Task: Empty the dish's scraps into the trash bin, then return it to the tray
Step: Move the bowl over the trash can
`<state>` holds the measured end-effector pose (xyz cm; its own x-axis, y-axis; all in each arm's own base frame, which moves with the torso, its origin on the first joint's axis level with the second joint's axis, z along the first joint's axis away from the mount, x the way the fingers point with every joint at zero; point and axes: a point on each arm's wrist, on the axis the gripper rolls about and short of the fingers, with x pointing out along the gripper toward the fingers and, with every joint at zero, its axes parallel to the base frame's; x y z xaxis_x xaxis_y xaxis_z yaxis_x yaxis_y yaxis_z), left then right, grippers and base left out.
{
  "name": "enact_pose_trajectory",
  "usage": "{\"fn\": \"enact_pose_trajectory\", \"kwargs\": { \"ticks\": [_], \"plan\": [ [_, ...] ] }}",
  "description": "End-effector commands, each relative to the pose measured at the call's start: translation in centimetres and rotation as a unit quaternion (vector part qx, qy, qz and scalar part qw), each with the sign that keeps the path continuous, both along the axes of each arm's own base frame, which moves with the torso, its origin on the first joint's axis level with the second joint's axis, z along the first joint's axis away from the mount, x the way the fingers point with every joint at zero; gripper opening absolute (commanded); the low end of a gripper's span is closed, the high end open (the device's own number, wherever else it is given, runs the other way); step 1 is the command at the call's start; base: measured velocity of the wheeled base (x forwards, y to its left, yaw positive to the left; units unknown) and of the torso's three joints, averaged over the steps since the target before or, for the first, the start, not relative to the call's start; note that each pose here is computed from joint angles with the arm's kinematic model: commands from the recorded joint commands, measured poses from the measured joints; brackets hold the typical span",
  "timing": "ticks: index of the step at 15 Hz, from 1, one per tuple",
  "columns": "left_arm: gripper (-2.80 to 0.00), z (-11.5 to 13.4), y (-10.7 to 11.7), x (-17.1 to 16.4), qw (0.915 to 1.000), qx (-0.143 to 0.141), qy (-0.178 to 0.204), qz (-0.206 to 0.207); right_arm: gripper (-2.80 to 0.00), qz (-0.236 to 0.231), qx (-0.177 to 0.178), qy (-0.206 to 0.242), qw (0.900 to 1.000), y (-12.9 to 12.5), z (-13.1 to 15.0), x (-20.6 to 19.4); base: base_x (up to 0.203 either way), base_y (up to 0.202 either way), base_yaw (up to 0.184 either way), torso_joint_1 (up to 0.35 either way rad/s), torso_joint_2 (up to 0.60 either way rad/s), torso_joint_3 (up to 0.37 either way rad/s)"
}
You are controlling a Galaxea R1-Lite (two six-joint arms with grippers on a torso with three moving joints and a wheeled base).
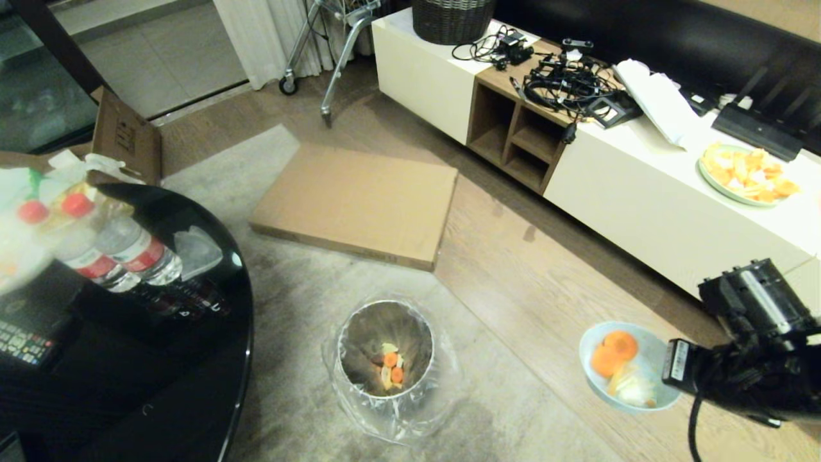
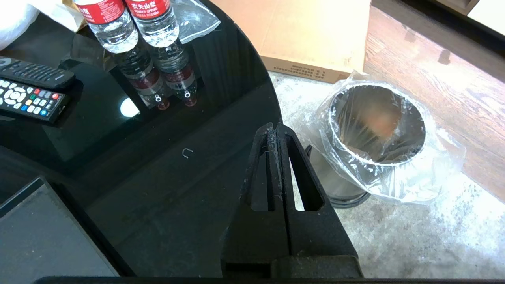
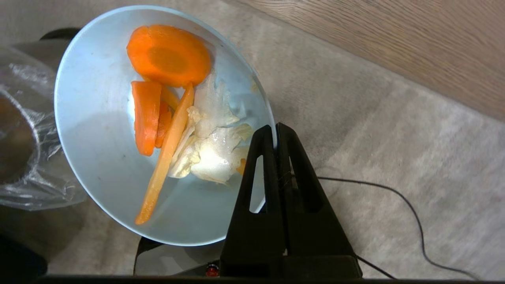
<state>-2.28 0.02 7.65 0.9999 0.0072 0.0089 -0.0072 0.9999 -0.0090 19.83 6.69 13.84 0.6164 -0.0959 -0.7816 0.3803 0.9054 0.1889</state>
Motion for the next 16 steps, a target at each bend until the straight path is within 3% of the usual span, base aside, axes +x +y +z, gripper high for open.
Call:
{"fn": "enact_pose_trajectory", "kwargs": {
  "ticks": [1,8,11,16],
  "plan": [
    [-2.8,0.0,0.0,0.0,1.0,0.0,0.0,0.0,-2.8,0.029,-0.005,0.01,1.0,2.2,-0.5,1.7,0.0,0.0,0.0,0.0,0.0,0.0],
    [-2.8,0.0,0.0,0.0,1.0,0.0,0.0,0.0,-2.8,0.07,0.003,-0.024,0.997,7.2,0.6,6.2,0.0,0.0,0.0,0.0,0.0,0.0],
    [-2.8,0.0,0.0,0.0,1.0,0.0,0.0,0.0,-2.8,0.089,-0.008,-0.046,0.995,9.8,1.0,7.6,0.0,0.0,0.0,0.0,0.0,0.0],
    [-2.8,0.0,0.0,0.0,1.0,0.0,0.0,0.0,-2.8,0.122,-0.039,-0.073,0.989,12.0,0.4,8.0,0.0,0.0,0.0,0.0,0.0,0.0]
  ]
}}
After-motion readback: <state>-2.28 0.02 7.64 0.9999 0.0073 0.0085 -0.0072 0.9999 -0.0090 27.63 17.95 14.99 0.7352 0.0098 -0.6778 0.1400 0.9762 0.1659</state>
